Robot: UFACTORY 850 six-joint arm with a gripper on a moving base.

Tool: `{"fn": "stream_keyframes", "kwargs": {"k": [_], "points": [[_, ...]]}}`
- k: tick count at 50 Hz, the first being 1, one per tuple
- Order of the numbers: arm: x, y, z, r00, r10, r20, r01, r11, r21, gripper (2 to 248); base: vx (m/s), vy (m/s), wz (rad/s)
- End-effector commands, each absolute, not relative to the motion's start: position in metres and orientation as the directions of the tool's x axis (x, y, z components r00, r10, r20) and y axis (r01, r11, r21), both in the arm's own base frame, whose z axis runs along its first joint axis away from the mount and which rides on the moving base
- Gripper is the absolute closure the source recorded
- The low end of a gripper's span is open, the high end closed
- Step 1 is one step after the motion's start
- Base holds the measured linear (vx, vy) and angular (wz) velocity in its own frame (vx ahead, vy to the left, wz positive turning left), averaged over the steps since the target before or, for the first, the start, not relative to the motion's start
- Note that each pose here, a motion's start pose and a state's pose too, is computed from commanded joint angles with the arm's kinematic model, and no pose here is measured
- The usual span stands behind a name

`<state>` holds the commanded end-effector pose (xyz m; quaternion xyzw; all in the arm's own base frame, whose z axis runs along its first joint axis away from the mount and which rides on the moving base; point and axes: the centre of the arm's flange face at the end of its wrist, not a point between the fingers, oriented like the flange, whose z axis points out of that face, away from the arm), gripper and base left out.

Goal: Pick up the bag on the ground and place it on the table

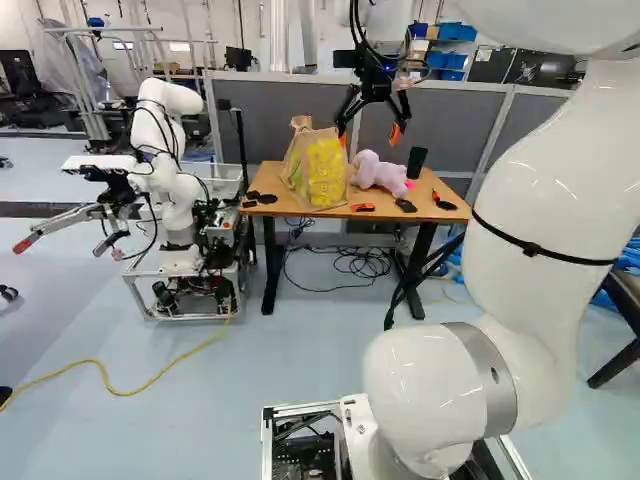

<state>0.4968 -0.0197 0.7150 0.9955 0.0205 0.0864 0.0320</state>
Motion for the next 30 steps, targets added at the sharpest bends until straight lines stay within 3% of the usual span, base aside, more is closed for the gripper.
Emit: {"fn": "stream_keyframes", "kwargs": {"k": [16, 30], "points": [[0.4968, -0.0197, 0.715, 0.984, 0.046, 0.171, 0.035, -0.997, 0.067, 3, -0.126, -0.002, 0.002], [0.4968, -0.0197, 0.7148, 0.984, 0.046, 0.171, 0.035, -0.997, 0.067, 3, 0.004, -0.001, -0.002]]}}
